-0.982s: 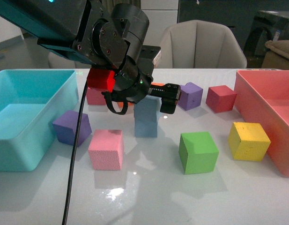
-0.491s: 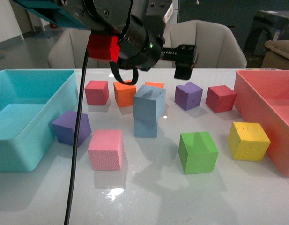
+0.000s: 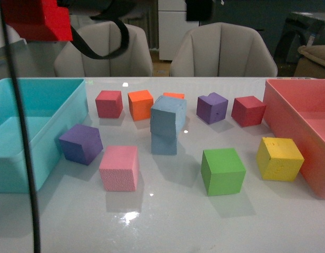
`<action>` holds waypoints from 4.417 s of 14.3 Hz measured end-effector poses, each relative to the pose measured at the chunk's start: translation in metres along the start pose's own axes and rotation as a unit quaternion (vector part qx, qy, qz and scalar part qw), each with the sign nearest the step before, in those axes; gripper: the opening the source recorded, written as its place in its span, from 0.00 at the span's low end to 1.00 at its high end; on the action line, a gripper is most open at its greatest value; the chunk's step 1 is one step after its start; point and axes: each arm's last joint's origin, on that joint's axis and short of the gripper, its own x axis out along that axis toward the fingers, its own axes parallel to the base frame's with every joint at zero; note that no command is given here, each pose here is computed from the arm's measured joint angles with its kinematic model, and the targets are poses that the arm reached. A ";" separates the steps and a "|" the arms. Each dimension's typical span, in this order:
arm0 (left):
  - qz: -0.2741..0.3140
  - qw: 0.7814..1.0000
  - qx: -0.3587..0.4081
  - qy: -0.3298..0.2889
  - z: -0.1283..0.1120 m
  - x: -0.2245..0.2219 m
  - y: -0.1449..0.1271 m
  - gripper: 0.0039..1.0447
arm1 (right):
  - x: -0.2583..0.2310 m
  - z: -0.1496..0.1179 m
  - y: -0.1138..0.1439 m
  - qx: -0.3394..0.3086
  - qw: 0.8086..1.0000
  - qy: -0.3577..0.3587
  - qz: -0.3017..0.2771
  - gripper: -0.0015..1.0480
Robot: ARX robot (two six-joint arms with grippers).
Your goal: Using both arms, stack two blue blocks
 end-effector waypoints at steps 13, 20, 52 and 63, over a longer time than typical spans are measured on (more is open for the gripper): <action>0.172 0.984 0.000 -0.035 -0.087 -0.215 0.096 0.01 | 0.000 0.000 0.000 0.000 1.000 0.000 0.000 0.94; 0.170 0.985 -0.003 -0.019 -0.111 -0.247 0.102 0.01 | 0.000 0.000 0.000 0.000 1.000 0.000 0.000 0.94; 0.170 0.985 0.000 -0.037 -0.108 -0.291 0.087 0.64 | 0.000 0.000 0.000 0.000 1.000 0.000 0.000 0.94; 0.170 0.985 0.002 -0.036 -0.108 -0.291 0.087 0.94 | 0.000 0.000 0.000 0.000 1.000 0.000 0.000 0.94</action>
